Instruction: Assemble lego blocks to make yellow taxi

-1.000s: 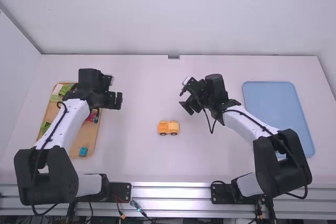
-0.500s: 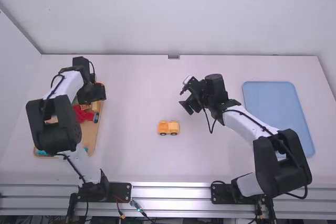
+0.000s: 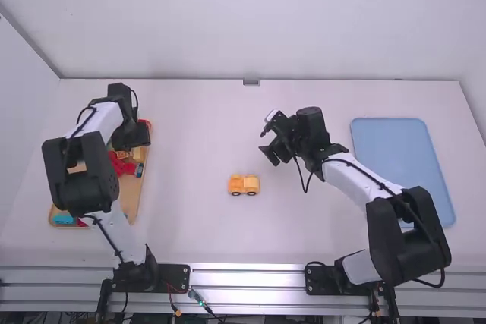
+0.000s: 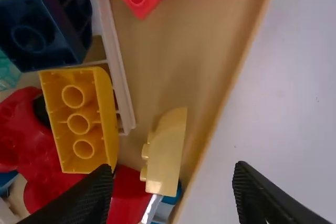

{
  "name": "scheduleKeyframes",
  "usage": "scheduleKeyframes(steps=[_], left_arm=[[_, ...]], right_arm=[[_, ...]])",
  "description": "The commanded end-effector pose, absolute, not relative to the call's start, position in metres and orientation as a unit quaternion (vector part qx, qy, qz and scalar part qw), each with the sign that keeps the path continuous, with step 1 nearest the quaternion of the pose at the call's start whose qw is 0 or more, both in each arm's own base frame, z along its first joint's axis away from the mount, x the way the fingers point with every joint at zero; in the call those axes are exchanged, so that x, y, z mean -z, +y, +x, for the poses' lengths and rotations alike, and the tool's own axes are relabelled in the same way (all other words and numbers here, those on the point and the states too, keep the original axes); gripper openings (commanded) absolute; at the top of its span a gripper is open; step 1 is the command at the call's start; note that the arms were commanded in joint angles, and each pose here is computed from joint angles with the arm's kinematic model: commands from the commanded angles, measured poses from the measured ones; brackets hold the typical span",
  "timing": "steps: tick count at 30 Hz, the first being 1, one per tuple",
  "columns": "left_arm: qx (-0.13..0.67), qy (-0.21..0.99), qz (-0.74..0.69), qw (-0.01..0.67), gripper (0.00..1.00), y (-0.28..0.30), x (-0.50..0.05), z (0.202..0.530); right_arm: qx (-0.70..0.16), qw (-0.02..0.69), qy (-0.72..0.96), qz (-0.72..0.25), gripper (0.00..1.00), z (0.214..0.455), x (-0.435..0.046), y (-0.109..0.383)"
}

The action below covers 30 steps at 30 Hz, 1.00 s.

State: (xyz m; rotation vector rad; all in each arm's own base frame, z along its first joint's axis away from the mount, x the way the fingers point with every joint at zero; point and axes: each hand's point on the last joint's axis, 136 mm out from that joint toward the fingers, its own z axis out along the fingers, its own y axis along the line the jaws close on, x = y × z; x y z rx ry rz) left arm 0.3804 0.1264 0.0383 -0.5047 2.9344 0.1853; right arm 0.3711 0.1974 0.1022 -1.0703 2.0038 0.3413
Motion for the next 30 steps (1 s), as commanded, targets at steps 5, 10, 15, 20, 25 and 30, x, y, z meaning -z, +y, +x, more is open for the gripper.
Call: scheduleKeyframes(steps=[5,10,15,20,25,30], left_arm=[[-0.017,0.985,-0.160,0.068,0.56,0.132,-0.020,0.367],[-0.013,0.984,-0.163,0.070,0.54,0.132,-0.015,0.366],[-0.013,0.984,-0.162,0.077,0.51,0.132,-0.011,0.367],[-0.009,0.984,-0.162,0.077,0.46,0.129,-0.003,0.364],[-0.009,0.985,-0.155,0.073,0.44,0.124,-0.001,0.363],[-0.009,0.986,-0.152,0.074,0.43,0.121,-0.001,0.364]], right_arm=[[-0.136,0.423,0.790,-0.422,0.99,0.376,-0.115,0.200],[-0.136,0.424,0.790,-0.422,0.99,0.377,-0.116,0.200],[-0.136,0.424,0.790,-0.422,0.99,0.377,-0.116,0.200],[-0.136,0.424,0.790,-0.422,0.99,0.377,-0.116,0.200],[-0.136,0.424,0.790,-0.422,0.99,0.377,-0.116,0.200],[-0.137,0.421,0.791,-0.422,0.99,0.376,-0.114,0.200]])
